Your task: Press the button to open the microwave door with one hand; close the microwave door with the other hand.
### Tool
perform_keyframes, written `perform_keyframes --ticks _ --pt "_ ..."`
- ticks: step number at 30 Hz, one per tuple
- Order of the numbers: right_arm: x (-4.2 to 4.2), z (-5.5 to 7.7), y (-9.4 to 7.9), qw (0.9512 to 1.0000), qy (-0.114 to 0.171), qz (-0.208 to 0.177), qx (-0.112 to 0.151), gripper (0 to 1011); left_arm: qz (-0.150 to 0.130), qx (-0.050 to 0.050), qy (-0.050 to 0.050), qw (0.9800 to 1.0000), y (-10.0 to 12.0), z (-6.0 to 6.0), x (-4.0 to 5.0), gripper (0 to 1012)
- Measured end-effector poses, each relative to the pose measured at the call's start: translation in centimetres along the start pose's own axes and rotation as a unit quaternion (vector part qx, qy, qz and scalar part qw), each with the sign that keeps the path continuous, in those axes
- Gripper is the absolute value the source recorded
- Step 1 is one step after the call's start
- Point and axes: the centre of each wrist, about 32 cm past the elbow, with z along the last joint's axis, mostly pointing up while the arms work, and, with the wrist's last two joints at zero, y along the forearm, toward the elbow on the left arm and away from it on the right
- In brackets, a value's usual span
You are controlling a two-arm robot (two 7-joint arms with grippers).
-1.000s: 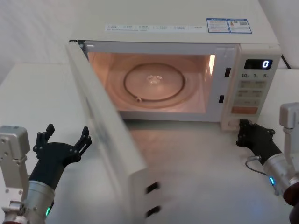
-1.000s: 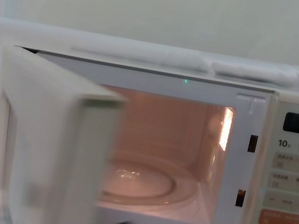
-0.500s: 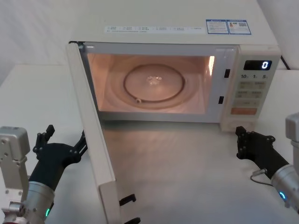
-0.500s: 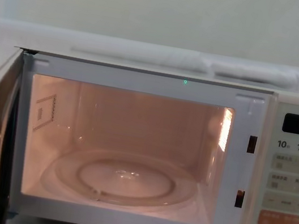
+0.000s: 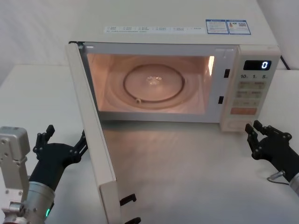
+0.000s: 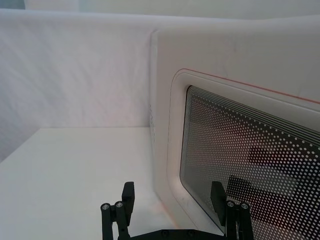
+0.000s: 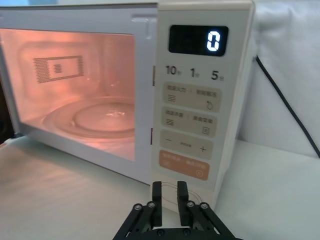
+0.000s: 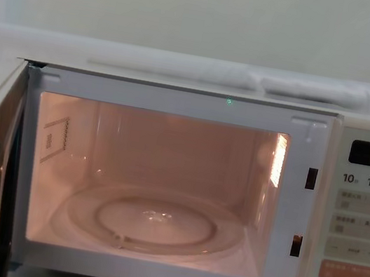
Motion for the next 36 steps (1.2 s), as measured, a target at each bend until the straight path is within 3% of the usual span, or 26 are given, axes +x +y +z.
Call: perform_keyframes --ticks 9,15,19,22,27,36 --pt "1.40 0.2 -0.8 0.9983 -0.047 0.032 -0.009 479 0.000 0.000 0.000 1.0000 0.0 0.0 0.00 1001" --pt "1.76 0.2 -1.0 0.9966 -0.069 0.043 -0.018 679 0.000 0.000 0.000 1.0000 0.0 0.0 0.00 1001" --pt "1.75 0.2 -1.0 0.9966 -0.068 0.043 -0.018 762 0.000 0.000 0.000 1.0000 0.0 0.0 0.00 1001" --pt "1.74 0.3 -1.0 0.9966 -0.068 0.042 -0.017 890 0.000 0.000 0.000 1.0000 0.0 0.0 0.00 1001" --pt "1.73 0.3 -1.0 0.9967 -0.067 0.042 -0.017 997 0.000 0.000 0.000 1.0000 0.0 0.0 0.00 1001" --pt "1.71 0.3 -1.0 0.9969 -0.066 0.041 -0.016 1000 0.000 0.000 0.000 1.0000 0.0 0.0 0.00 1001"
